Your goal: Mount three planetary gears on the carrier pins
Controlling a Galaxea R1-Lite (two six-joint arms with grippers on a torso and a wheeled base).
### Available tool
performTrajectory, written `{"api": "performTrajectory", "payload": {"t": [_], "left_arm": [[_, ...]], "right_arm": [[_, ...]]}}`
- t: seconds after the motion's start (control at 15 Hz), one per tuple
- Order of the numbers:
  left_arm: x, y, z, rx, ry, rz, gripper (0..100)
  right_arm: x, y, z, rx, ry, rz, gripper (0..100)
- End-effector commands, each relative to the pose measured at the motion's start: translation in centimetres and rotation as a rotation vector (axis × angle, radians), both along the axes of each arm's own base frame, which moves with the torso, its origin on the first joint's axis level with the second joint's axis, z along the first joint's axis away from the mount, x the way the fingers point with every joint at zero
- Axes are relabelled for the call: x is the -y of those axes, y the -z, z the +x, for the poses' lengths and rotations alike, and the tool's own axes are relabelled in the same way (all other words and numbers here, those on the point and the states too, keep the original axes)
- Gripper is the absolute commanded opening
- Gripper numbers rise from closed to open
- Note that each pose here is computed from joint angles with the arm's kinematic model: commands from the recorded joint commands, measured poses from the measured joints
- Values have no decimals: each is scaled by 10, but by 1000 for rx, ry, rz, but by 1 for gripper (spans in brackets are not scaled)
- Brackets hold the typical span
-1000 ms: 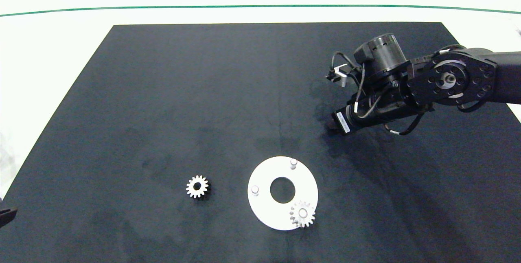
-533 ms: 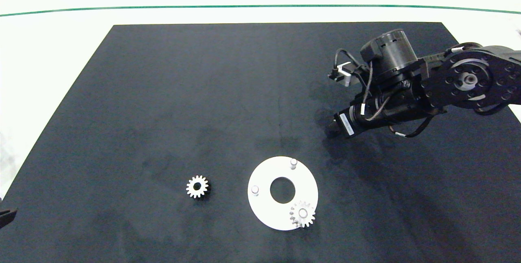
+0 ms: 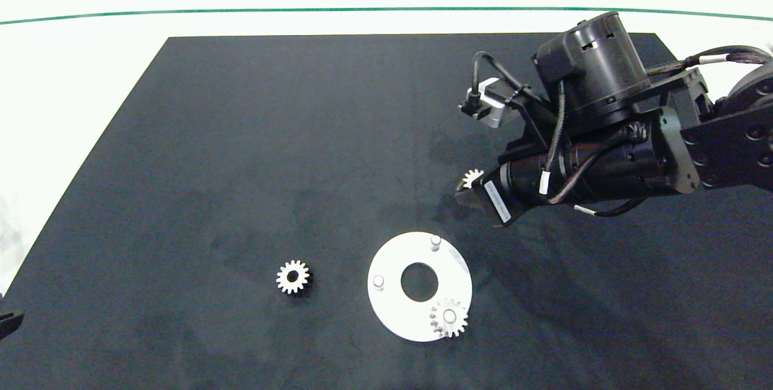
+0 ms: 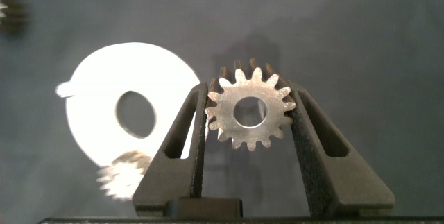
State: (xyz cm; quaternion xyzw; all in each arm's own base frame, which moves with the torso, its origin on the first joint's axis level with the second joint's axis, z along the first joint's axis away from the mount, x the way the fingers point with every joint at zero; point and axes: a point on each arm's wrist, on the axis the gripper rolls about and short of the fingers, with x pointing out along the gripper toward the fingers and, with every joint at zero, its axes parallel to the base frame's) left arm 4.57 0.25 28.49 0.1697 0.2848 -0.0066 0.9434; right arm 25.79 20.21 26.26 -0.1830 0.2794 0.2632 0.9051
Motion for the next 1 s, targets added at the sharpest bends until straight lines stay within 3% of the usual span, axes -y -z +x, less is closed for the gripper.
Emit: {"api": "performTrajectory", "payload": {"t": [0.07, 0.67, 0.8, 1.0], "left_arm": [[0, 0, -1, -3, -3, 3, 100], [0, 1, -1, -5, 2, 8, 100], [0, 0, -7, 14, 3, 9, 100], [0, 1, -8, 10, 16, 16, 100]], "right_arm": [[-11, 0, -9, 3, -43, -5, 13], [-23, 0, -18, 4, -89, -6, 13], [-24, -6, -18, 20, -93, 7, 13], [-29, 0, -18, 1, -102, -10, 13]]}}
